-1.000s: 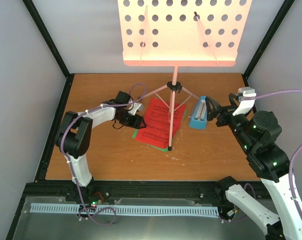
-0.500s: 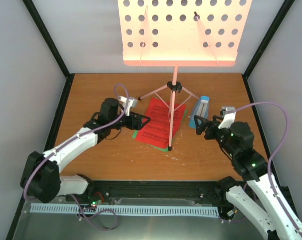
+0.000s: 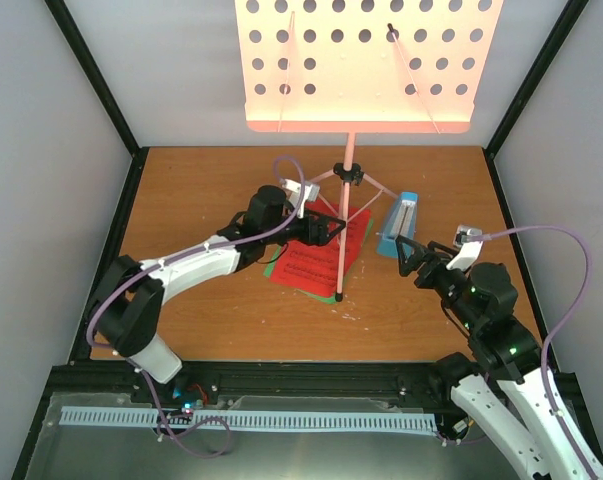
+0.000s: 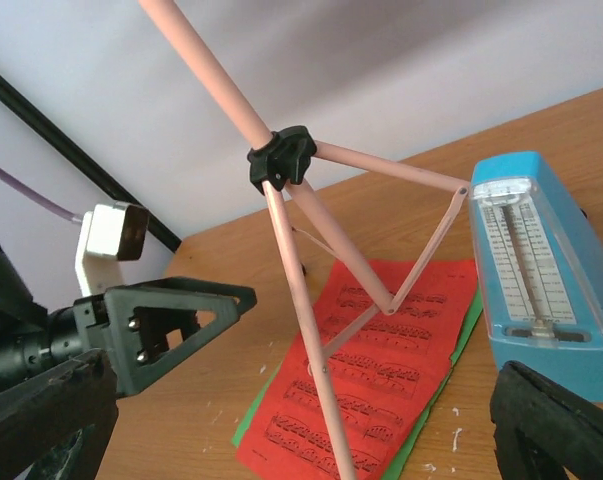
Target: Pack up the instrument practice props
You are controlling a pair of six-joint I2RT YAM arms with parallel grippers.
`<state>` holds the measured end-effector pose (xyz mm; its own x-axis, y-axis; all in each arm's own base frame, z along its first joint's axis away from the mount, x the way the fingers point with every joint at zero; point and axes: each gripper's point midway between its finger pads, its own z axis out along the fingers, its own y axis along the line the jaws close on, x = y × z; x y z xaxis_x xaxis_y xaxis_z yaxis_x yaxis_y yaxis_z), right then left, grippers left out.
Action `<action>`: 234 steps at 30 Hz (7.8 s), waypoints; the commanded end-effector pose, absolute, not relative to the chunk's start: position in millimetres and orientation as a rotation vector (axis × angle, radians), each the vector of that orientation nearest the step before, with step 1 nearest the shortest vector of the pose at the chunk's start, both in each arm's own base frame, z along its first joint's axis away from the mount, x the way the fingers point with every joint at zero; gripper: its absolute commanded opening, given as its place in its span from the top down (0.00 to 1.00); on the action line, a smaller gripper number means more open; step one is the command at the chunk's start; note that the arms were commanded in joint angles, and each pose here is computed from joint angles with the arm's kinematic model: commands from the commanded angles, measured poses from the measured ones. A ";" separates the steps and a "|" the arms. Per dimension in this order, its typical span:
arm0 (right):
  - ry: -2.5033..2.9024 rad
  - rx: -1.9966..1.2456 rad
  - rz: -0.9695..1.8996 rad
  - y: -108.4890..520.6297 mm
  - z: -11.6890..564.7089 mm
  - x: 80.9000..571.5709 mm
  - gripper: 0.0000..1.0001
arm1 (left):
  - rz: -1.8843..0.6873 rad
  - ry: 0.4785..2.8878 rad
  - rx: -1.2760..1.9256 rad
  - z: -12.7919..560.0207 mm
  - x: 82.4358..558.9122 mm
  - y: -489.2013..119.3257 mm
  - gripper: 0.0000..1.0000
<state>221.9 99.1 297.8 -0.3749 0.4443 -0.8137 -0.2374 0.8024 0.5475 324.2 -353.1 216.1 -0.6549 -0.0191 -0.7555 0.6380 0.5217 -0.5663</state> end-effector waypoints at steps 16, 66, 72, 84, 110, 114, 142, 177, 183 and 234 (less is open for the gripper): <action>1.879 0.248 0.709 94.8 266.8 229.3 0.00 | -1.076 1.969 0.635 213.4 371.5 -407.2 0.49; 1.879 0.054 0.916 139.0 279.6 230.4 0.00 | -0.915 2.015 0.768 245.9 273.4 -310.4 0.01; 1.845 -0.036 1.109 176.4 295.7 247.5 0.01 | -0.929 1.977 0.692 282.9 275.6 -261.0 0.00; 1.925 -0.001 1.233 216.2 292.6 304.6 0.20 | -0.586 1.976 0.367 272.0 325.9 -144.2 0.01; 1.929 -0.372 0.902 224.8 255.8 333.0 0.97 | -0.523 2.008 0.354 244.5 326.3 -135.8 0.01; 1.879 -0.525 0.697 214.5 245.7 336.2 0.97 | -0.532 2.013 0.357 243.2 326.2 -137.1 0.01; 1.505 -0.869 0.178 202.6 271.9 313.4 0.44 | -0.527 2.031 0.361 236.6 326.2 -136.6 0.01; 1.720 0.971 1.516 175.4 294.4 306.6 0.11 | -0.460 2.061 0.318 229.1 334.5 -127.6 0.01; 1.803 1.035 1.617 202.3 278.3 322.0 0.14 | -0.460 2.058 0.320 230.1 334.4 -127.8 0.01; 1.829 1.026 1.555 211.9 261.7 347.3 0.77 | -0.453 2.059 0.323 229.8 334.9 -127.2 0.01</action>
